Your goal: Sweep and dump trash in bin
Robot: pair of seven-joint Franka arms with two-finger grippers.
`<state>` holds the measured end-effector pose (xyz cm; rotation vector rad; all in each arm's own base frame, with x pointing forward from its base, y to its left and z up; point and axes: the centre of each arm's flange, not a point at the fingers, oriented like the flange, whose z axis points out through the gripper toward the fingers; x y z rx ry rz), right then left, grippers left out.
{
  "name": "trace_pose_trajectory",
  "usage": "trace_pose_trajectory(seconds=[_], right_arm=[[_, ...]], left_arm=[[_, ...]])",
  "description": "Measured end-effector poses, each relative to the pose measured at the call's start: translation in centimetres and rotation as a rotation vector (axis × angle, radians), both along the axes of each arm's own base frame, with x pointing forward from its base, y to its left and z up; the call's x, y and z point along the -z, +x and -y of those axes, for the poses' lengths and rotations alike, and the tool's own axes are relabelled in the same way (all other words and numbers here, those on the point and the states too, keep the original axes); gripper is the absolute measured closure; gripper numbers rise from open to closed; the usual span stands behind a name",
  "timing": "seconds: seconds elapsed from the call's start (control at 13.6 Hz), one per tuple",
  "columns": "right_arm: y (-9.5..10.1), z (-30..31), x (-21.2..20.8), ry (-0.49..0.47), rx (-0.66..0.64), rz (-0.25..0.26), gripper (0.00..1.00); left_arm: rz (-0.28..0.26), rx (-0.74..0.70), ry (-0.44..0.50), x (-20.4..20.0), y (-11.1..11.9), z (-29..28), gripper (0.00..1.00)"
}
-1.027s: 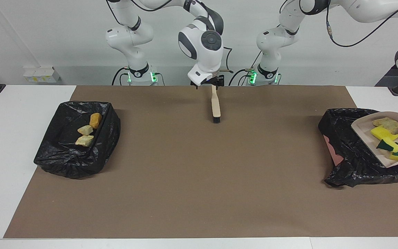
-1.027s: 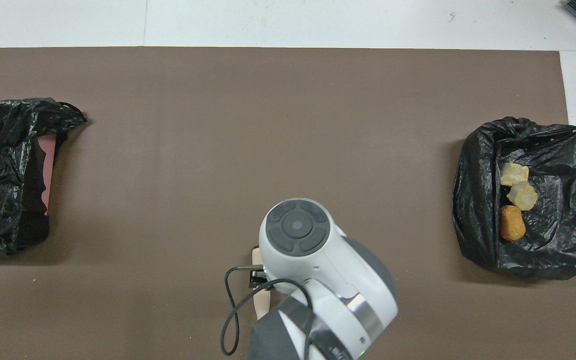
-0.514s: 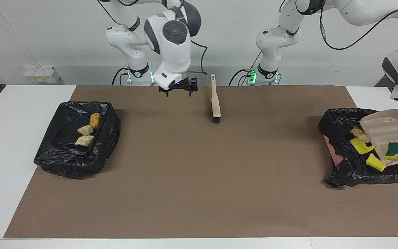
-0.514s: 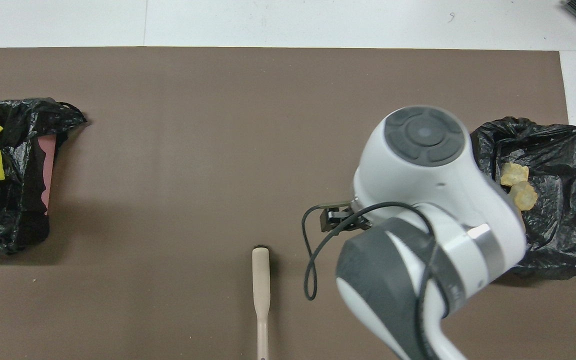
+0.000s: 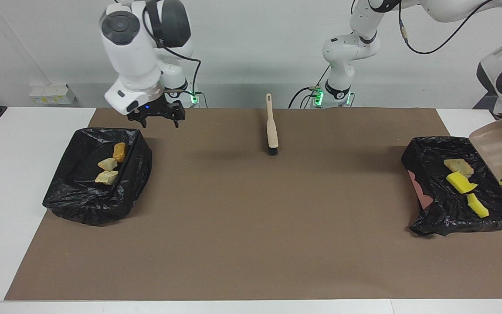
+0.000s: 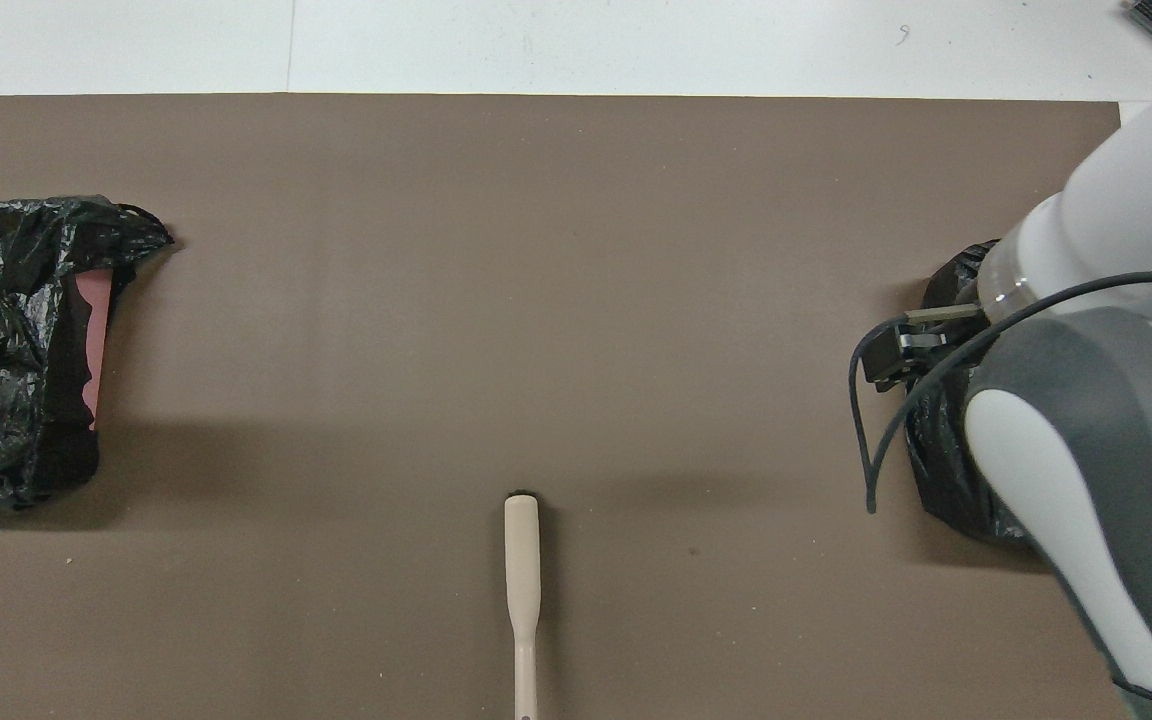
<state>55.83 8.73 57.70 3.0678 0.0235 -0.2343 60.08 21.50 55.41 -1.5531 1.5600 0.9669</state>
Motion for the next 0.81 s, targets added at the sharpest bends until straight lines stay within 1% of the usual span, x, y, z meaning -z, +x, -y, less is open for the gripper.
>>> trace_pose_trajectory(seconds=[0.15, 0.29, 0.51, 0.66, 0.73, 0.81], right_arm=[[0.3, 2.2, -1.4, -0.014, 0.028, 0.032, 0.00], [0.6, 4.4, -2.3, -0.022, 0.027, 0.048, 0.00], [0.8, 7.6, -3.5, -0.025, 0.055, 0.073, 0.00], [0.7, 8.3, -5.2, -0.026, 0.067, 0.099, 0.00], [0.3, 8.4, -6.2, -0.021, 0.071, 0.112, 0.00], [-0.4, 8.5, -7.2, -0.010, 0.082, 0.122, 0.00]], left_arm=[[0.000, -0.003, 0.067, 0.7, -0.3, 2.8, 0.67], [0.006, -0.011, 0.108, 1.5, -0.9, 4.7, 0.67], [0.019, -0.054, 0.192, 1.1, -1.6, 6.5, 0.67], [0.045, -0.047, 0.203, 0.0, -1.7, 8.3, 0.67], [0.067, -0.033, 0.195, -0.7, -1.8, 9.5, 0.67], [0.103, -0.031, 0.164, -1.1, -1.9, 10.8, 0.67]])
